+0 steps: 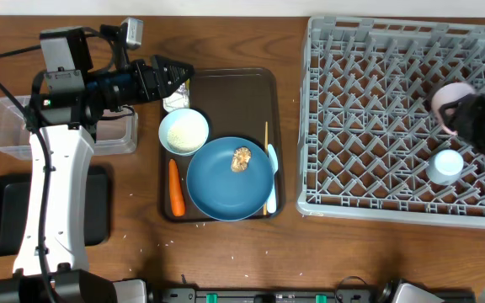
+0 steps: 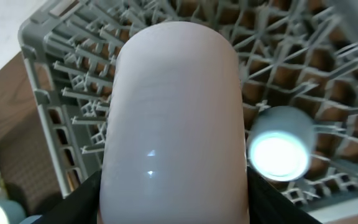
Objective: Sort waste into correct bins and load items into the dishwasher rack
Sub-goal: 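Place the pink cup in the rack beside the blue cup with the right gripper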
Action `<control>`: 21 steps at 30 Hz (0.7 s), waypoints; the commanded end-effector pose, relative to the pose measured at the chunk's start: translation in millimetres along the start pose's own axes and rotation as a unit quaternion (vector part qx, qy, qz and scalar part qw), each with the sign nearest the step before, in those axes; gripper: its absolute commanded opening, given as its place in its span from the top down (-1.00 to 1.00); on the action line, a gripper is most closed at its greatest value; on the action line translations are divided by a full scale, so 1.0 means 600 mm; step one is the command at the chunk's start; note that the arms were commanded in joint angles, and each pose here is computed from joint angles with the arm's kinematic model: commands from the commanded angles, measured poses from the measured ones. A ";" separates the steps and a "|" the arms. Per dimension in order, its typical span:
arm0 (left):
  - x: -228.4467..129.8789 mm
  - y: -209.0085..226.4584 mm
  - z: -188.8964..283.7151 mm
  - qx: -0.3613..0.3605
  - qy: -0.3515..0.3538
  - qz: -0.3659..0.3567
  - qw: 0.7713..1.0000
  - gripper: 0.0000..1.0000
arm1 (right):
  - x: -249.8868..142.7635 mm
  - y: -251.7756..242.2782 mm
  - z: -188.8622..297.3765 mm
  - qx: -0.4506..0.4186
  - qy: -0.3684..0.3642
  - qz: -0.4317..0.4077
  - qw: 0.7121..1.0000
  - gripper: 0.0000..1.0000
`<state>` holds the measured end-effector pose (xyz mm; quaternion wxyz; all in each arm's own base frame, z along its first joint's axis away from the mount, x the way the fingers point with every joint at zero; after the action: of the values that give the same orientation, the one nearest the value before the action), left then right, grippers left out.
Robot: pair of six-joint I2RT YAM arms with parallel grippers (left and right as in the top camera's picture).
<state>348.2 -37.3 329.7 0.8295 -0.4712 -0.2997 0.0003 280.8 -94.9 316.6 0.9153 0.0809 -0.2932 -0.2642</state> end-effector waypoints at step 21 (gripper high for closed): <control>-0.002 0.005 0.000 0.004 0.002 -0.002 1.000 -0.37 | 0.020 -0.103 -0.184 -0.028 0.130 -0.097 0.986 0.06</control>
<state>347.8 -37.4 329.2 0.8301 -0.4714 -0.2979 0.0015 324.8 -149.3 211.4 0.9242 0.1076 -0.1501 -0.3342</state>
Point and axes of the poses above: each gripper's point midway between its finger pads, its own z axis back along the fingers, its own y axis along the line the jaws close on, x = y × z, the point moved 8 cm from there along z, back along the fingers, and after that the axes turned 3 degrees about z, right-handed, at the moved point
